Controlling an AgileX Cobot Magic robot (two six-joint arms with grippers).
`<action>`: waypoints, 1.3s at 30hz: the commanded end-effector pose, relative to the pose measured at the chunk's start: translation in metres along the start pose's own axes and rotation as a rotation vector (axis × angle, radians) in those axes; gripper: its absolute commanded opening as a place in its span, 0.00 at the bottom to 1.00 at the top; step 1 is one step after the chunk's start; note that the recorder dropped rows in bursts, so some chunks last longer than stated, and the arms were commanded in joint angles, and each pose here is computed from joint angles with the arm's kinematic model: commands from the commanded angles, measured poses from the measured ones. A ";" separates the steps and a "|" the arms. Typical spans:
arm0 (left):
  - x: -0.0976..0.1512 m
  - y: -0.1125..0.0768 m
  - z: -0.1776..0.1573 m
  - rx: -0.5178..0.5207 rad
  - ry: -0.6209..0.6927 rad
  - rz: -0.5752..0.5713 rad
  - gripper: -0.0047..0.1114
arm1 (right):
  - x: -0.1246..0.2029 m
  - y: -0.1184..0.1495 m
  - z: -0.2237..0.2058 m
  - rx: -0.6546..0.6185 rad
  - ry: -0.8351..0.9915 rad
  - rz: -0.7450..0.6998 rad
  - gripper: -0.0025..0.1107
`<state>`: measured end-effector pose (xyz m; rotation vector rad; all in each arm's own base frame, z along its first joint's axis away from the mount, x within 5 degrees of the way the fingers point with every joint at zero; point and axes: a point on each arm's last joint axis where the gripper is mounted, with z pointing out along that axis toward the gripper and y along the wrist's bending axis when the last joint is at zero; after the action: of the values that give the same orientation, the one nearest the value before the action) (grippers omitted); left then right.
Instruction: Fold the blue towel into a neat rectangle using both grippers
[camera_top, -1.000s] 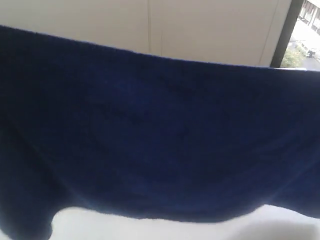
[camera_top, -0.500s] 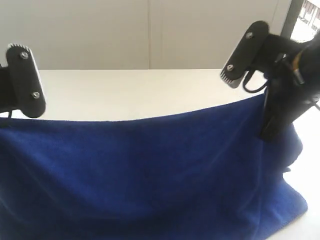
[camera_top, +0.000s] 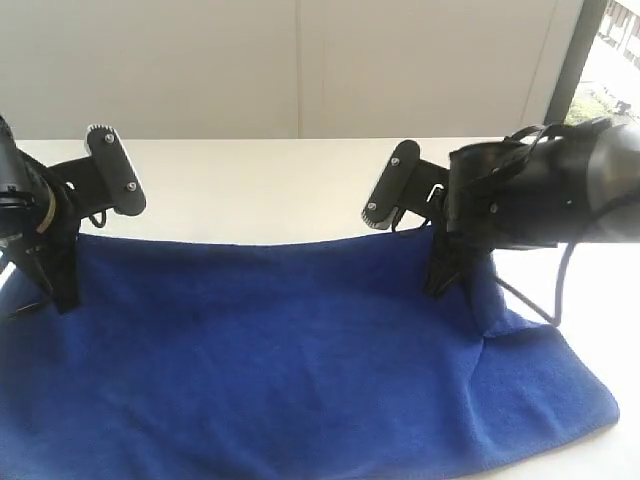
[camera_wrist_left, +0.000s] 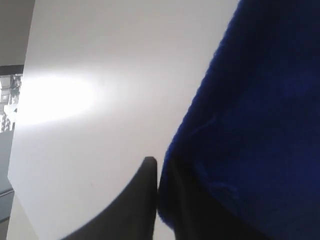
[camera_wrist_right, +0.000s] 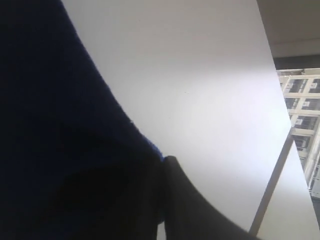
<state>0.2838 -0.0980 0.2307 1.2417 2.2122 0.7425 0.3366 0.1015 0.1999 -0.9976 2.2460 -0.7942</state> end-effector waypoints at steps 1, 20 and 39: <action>0.021 0.008 0.042 -0.063 0.206 -0.001 0.42 | 0.000 0.002 0.020 0.095 0.030 0.036 0.19; -0.030 -0.011 -0.010 0.206 -0.075 -0.402 0.27 | 0.012 -0.057 -0.035 0.128 0.066 0.198 0.48; -0.054 -0.088 -0.047 0.608 -0.039 -0.160 0.04 | 0.052 0.050 0.006 -0.588 0.207 0.336 0.02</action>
<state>0.2299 -0.1949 0.2102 1.2904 2.5503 -0.0284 0.2864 0.0853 0.1593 -0.7783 2.7852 -0.0965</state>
